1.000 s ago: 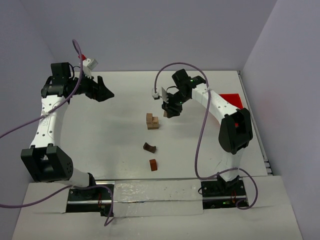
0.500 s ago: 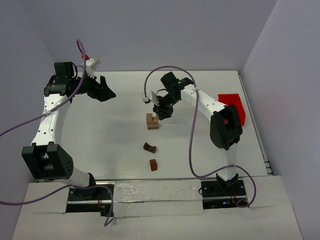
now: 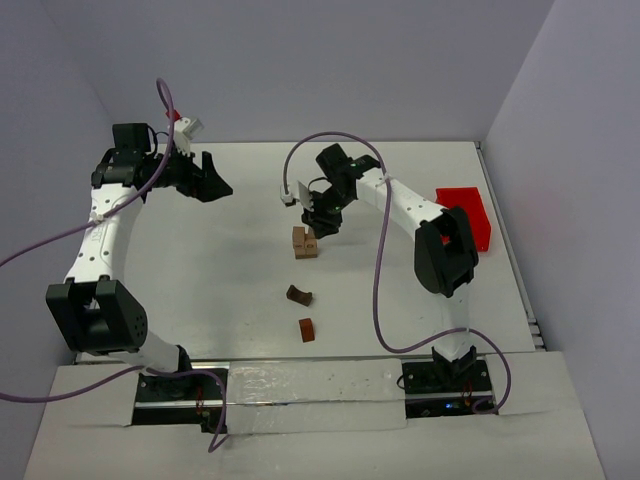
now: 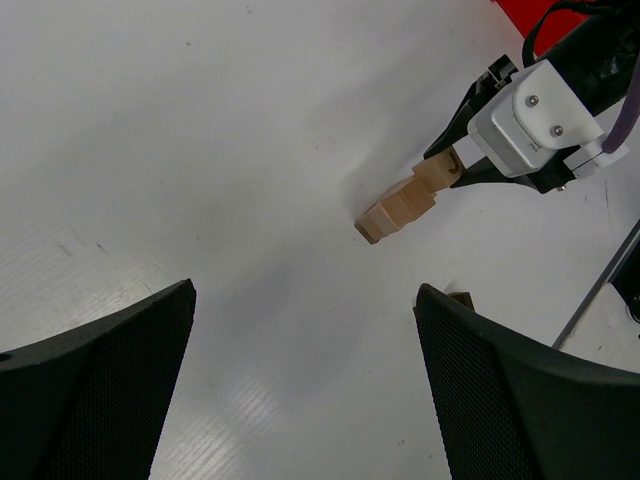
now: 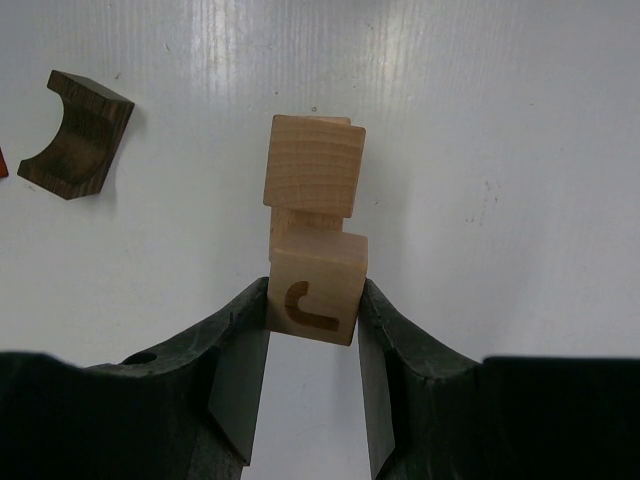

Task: Build the wood block tower

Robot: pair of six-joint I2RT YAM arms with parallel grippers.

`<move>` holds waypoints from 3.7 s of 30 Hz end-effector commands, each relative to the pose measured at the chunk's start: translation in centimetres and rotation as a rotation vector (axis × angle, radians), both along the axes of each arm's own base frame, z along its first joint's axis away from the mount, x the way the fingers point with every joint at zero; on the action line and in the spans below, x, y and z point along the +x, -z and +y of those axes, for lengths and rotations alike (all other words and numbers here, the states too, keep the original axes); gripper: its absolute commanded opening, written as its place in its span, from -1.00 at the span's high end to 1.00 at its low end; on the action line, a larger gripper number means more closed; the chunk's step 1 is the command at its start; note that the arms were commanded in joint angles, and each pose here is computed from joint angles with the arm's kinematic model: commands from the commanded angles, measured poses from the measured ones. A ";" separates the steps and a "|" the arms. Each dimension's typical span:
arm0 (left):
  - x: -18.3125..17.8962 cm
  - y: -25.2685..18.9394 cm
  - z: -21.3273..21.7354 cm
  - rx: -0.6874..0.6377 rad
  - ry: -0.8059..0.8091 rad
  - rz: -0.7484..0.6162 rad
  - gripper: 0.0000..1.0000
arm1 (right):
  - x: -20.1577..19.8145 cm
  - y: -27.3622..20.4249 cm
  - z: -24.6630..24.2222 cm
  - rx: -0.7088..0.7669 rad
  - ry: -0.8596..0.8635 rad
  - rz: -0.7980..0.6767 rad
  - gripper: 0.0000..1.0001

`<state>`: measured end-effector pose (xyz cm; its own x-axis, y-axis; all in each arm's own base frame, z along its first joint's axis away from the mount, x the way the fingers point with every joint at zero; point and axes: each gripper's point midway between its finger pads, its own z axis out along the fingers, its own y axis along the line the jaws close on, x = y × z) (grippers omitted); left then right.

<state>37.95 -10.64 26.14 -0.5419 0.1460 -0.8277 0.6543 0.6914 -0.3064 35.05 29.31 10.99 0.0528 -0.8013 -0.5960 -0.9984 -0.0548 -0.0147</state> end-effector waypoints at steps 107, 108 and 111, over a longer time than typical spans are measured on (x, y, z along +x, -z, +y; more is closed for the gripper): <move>-17.1 6.2 -9.1 0.349 0.853 -0.363 -0.71 | -1.9 -16.0 -5.9 0.275 0.261 -0.147 -0.99; -17.6 6.8 -9.8 0.368 0.905 -0.359 -0.70 | -2.0 -16.2 -6.9 0.282 0.292 -0.144 -0.99; -18.4 8.6 -11.8 0.421 1.021 -0.346 -0.69 | -2.4 -16.4 -9.9 0.289 0.382 -0.135 -0.99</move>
